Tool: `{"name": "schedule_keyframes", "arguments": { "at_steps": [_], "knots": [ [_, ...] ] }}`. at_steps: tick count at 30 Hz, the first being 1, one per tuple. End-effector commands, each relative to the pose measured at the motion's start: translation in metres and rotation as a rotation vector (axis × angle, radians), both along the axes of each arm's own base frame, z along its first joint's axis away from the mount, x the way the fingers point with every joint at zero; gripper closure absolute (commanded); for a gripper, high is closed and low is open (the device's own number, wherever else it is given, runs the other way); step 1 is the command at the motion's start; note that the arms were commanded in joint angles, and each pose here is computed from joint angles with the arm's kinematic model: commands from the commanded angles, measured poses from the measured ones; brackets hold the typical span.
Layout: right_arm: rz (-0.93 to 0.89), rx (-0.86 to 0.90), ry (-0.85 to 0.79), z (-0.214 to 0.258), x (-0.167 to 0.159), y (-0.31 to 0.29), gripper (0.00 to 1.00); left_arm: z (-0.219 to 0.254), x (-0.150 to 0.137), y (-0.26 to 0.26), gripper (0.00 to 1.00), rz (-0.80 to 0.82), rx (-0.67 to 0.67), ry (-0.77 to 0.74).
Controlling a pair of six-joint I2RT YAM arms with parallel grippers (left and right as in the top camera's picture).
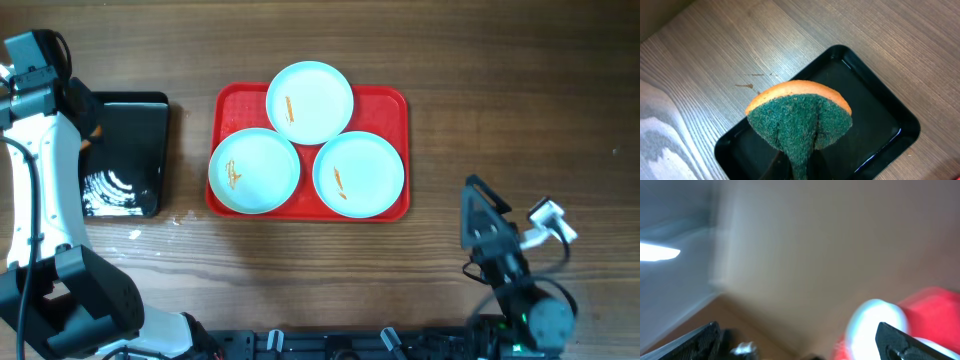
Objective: Clean dirty plates on tray and stack at the side
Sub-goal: 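Reach the right gripper over the red tray toward the plates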
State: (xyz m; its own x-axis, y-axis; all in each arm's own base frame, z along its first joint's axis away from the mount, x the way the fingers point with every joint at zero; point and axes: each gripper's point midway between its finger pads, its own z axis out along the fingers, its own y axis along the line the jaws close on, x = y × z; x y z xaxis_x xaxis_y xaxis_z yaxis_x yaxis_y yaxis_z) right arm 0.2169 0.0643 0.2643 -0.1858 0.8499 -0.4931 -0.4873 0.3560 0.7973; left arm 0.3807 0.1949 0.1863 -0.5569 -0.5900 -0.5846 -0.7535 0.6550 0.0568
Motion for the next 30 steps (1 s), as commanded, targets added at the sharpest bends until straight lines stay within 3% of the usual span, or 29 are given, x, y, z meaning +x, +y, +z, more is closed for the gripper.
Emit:
{"name": "schedule_keyframes", "arguments": {
  "at_steps": [1, 4, 9, 14, 17, 19, 22, 23, 25, 27, 30],
  "knots": [
    [0.199, -0.019, -0.069, 0.050, -0.029, 0.029, 0.00, 0.004, 0.000, 0.001, 0.96, -0.011, 0.005, -0.005],
    [0.243, -0.263, -0.041, 0.095, -0.021, 0.046, 0.00, 0.003, 0.000, 0.000, 0.96, -0.011, -0.001, -0.007],
    [0.688, -0.568, 0.016, 0.133, 0.020, 0.108, 0.00, 0.002, 0.003, -0.006, 0.96, -0.034, -0.036, -0.019],
    [0.501, -0.960, 0.597, 0.005, 0.110, 0.187, 0.00, 0.001, 0.003, -0.006, 0.96, -0.034, -0.036, -0.017],
    [0.556, -1.030, 0.698, -0.045, 0.130, 0.230, 0.00, 0.001, 0.003, -0.006, 0.96, -0.033, -0.038, -0.015],
    [0.466, -1.021, 0.827, -0.094, 0.156, 0.235, 0.00, 0.001, 0.003, -0.007, 0.96, -0.034, -0.038, -0.014],
    [0.465, -1.006, 0.950, -0.154, 0.169, 0.243, 0.01, 0.001, 0.003, -0.007, 0.96, -0.034, -0.038, -0.015],
    [0.524, -1.044, 0.936, -0.173, 0.167, 0.251, 0.11, 0.001, 0.003, -0.006, 0.96, -0.033, -0.038, -0.014],
    [0.713, -1.063, 0.823, -0.183, 0.158, 0.275, 0.44, -0.001, 0.003, -0.006, 0.96, -0.034, -0.039, -0.012],
    [0.698, -1.075, 0.822, -0.183, 0.160, 0.273, 0.62, -0.001, 0.003, -0.007, 0.96, -0.034, -0.039, -0.010],
    [0.636, -1.119, 0.831, -0.191, 0.164, 0.267, 0.62, -0.001, 0.002, -0.007, 0.96, -0.034, -0.041, -0.005]
  ]
}}
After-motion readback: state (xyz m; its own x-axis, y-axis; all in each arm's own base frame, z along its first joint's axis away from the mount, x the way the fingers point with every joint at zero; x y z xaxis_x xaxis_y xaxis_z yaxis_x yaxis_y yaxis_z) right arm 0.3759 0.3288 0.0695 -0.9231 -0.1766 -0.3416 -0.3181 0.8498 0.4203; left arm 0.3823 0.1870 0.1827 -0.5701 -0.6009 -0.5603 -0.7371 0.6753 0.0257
